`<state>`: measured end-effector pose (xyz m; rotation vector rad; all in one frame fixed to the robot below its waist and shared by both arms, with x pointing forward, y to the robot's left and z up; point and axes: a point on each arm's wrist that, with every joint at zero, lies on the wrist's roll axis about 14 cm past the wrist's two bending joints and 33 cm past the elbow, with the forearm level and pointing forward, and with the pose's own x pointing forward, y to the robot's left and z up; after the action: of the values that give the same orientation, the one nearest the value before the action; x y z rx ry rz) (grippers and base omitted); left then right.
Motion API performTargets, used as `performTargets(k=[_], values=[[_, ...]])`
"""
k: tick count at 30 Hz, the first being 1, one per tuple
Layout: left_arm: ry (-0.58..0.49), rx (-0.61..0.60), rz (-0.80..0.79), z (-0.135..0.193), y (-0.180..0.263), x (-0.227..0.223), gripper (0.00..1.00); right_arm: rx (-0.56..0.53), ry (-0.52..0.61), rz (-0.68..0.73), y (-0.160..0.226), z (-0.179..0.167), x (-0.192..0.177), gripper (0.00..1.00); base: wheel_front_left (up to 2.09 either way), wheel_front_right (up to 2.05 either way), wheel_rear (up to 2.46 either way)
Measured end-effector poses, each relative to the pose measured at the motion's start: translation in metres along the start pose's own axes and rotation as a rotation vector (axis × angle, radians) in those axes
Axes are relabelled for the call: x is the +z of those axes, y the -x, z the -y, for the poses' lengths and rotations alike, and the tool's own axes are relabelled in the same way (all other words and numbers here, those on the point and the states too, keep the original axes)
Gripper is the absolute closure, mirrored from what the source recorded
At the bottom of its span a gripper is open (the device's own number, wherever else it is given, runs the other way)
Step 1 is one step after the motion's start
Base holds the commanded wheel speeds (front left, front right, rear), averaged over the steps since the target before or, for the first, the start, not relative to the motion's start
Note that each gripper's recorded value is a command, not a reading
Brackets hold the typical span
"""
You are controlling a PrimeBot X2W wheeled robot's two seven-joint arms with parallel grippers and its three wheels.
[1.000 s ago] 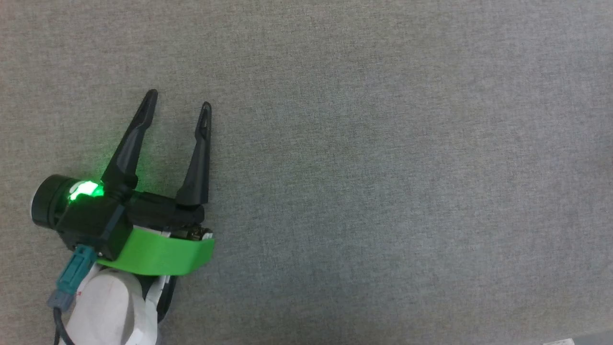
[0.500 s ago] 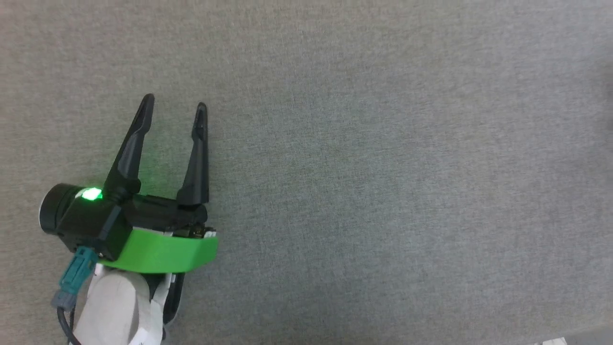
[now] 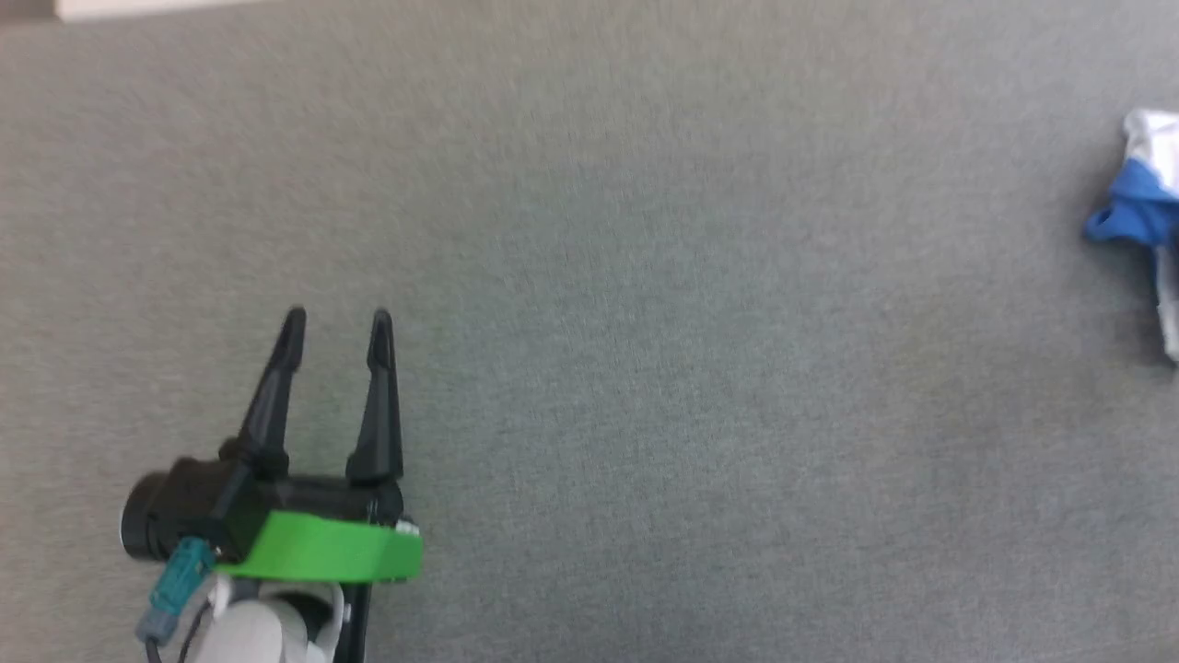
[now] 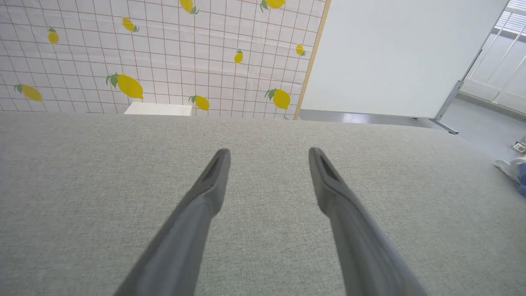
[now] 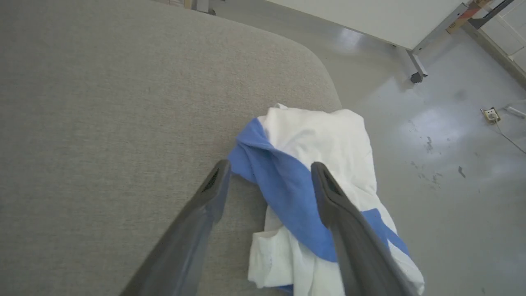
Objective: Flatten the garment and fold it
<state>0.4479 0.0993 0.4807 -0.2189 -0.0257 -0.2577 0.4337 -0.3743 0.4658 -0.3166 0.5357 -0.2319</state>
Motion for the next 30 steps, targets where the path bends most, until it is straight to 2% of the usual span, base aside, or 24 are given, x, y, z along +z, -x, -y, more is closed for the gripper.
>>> performTargets(k=[6, 15, 24, 30], values=[[-0.021, 0.038, 0.031, -0.003, 0.031, 0.023, 0.00, 0.071, -0.134, 0.224, 0.049, -0.035, 0.030, 0.00, 0.00, 0.00, 0.00], [-0.051, 0.100, 0.067, -0.013, 0.071, 0.044, 0.00, 0.125, -0.200, 0.464, 0.112, -0.080, 0.057, 0.00, 0.00, 0.00, 0.00], [-0.048, 0.140, 0.052, -0.018, 0.095, 0.040, 0.00, 0.188, -0.197, 0.532, 0.134, -0.121, 0.054, 0.00, 0.00, 0.00, 0.00], [-0.062, 0.138, -0.001, -0.015, 0.104, 0.023, 0.00, 0.221, -0.252, 0.489, 0.129, -0.132, 0.028, 0.00, 0.00, 0.00, 0.00]])
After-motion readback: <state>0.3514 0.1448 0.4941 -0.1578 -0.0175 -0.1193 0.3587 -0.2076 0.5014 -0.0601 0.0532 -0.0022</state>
